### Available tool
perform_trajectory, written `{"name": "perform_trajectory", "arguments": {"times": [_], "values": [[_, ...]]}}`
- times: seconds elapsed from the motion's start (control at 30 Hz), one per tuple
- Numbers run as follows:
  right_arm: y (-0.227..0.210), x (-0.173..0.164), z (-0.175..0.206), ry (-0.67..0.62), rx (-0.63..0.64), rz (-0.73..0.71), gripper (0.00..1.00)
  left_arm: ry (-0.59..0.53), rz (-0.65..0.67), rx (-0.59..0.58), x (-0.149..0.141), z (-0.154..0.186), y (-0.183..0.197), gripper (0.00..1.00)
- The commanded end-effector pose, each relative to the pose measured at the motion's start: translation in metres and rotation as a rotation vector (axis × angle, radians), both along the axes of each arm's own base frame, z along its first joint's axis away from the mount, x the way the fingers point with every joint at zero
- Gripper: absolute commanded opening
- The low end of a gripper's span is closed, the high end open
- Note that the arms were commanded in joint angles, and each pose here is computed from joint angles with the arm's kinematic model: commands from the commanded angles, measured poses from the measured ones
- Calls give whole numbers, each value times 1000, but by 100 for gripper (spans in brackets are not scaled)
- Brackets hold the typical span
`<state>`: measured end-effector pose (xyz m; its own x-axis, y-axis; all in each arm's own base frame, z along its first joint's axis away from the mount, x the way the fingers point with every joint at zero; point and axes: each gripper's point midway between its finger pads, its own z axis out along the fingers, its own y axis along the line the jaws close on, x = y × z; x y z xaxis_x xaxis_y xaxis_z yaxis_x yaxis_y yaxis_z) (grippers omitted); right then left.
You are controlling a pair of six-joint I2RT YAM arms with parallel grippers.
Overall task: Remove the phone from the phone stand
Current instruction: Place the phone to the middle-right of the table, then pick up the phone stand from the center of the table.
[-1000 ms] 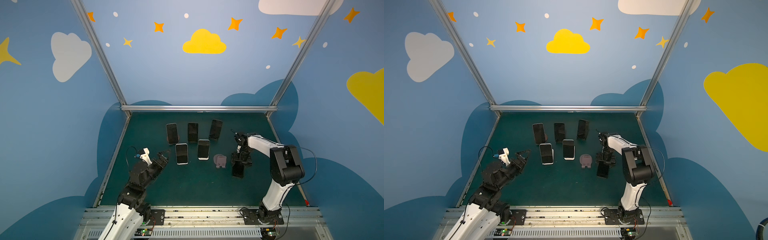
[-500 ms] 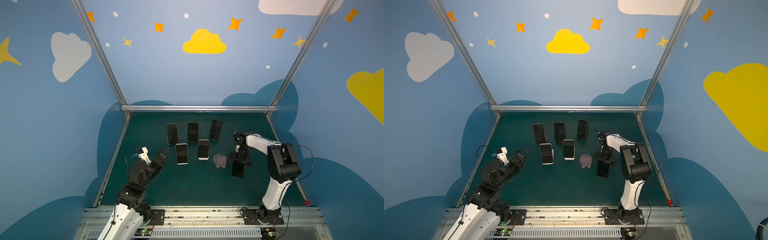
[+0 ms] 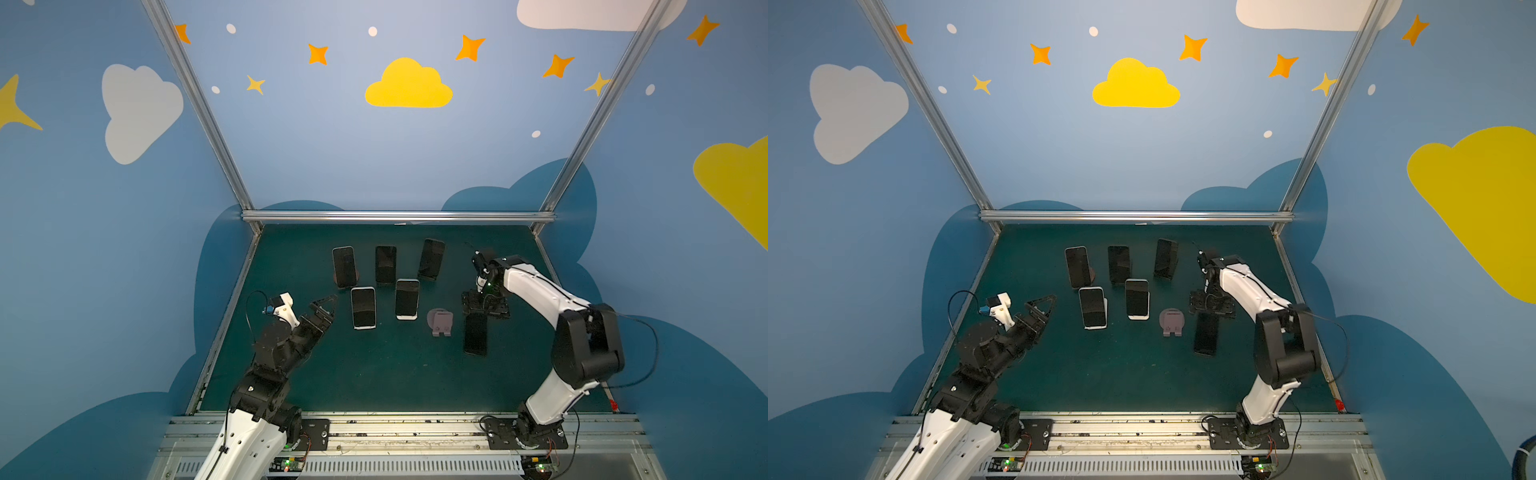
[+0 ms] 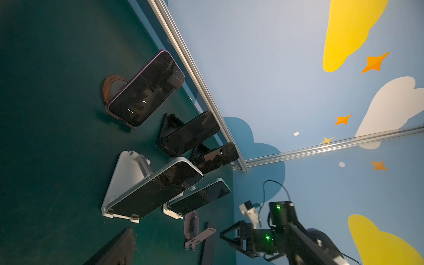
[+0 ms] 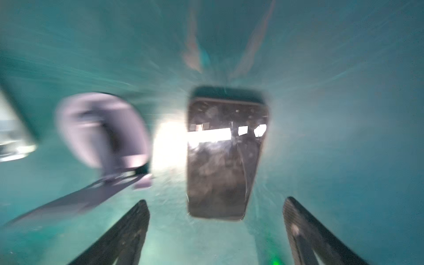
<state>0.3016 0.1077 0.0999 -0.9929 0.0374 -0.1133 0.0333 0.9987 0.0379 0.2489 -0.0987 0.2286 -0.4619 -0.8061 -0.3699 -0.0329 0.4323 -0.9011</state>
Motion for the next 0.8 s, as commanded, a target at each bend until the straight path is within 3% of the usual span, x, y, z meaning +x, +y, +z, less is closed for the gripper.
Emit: {"name": "perform_trajectory", "arguments": {"times": [0.0,0.17,0.33,0.43,0.6,0.77], "values": [[15,-12,24,-108,-36,30,91,-8,-3,4,0,10,0,100],[61,-28,27,-274,40,56,91,-9,-16,-6,-3,11,-2,100],[103,-16,18,-383,197,113,92,-12,-22,-45,-5,10,-4,100],[89,-10,13,-368,102,46,92,-12,-27,-57,-6,9,-5,100],[90,-16,-8,-329,-4,65,92,12,-20,-45,-9,4,-3,100],[104,-14,-17,-341,9,64,92,6,-12,-17,-12,8,1,100]]}}
